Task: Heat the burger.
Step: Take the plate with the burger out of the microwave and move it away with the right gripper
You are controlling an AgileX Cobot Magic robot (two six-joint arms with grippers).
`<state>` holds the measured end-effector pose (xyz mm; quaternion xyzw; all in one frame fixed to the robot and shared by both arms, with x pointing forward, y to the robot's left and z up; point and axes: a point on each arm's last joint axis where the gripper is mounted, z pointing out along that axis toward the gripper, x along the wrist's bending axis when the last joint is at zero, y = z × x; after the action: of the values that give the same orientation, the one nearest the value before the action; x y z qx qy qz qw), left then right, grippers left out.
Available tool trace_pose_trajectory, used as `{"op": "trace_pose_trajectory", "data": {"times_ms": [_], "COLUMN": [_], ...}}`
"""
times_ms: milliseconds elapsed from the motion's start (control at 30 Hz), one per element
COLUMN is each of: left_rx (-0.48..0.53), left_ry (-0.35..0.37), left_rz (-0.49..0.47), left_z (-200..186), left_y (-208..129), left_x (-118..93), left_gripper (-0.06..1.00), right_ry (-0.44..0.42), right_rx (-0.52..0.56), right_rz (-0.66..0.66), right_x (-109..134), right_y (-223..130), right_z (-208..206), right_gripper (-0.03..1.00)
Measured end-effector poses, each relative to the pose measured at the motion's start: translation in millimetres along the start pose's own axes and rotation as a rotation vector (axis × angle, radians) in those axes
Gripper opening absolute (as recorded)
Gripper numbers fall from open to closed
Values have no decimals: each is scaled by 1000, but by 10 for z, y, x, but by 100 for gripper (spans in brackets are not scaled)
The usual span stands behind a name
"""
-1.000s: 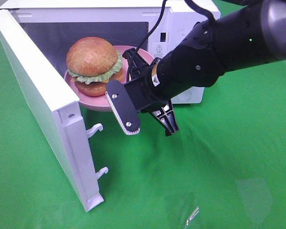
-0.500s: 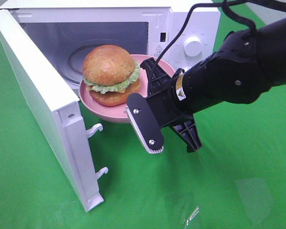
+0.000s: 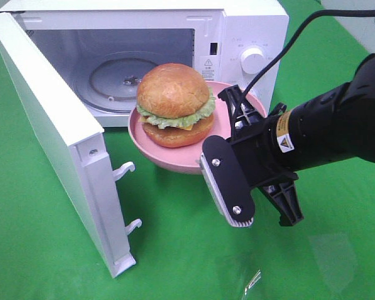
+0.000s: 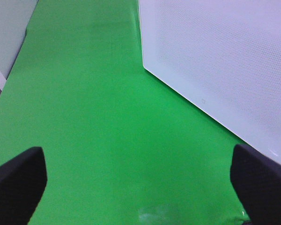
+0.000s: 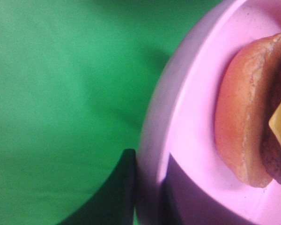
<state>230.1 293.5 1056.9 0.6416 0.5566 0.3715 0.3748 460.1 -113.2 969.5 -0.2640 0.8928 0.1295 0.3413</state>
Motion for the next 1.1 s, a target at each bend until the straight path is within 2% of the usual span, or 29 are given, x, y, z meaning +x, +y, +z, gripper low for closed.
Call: {"op": "trace_pose_trajectory", "data": {"times_ms": [400,767,967,1100], "left_rx": [0,0,0,0], "left_ry": [0,0,0,0], "left_rz": [0,0,0,0], "left_z": [0,0,0,0], "left_y": [0,0,0,0], "left_x": [0,0,0,0], "left_gripper": [99,99,99,99], "right_ry": [-41,28,98,120], "right_rx": [2,68,142,254], "right_rz": [51,176,261,344], "right_x": [239,514,642,695], "right_y": [-60,-152,-217,-309], "right_z": [-411,-718,-802,-830], "right_gripper": [10,10,10,10]}}
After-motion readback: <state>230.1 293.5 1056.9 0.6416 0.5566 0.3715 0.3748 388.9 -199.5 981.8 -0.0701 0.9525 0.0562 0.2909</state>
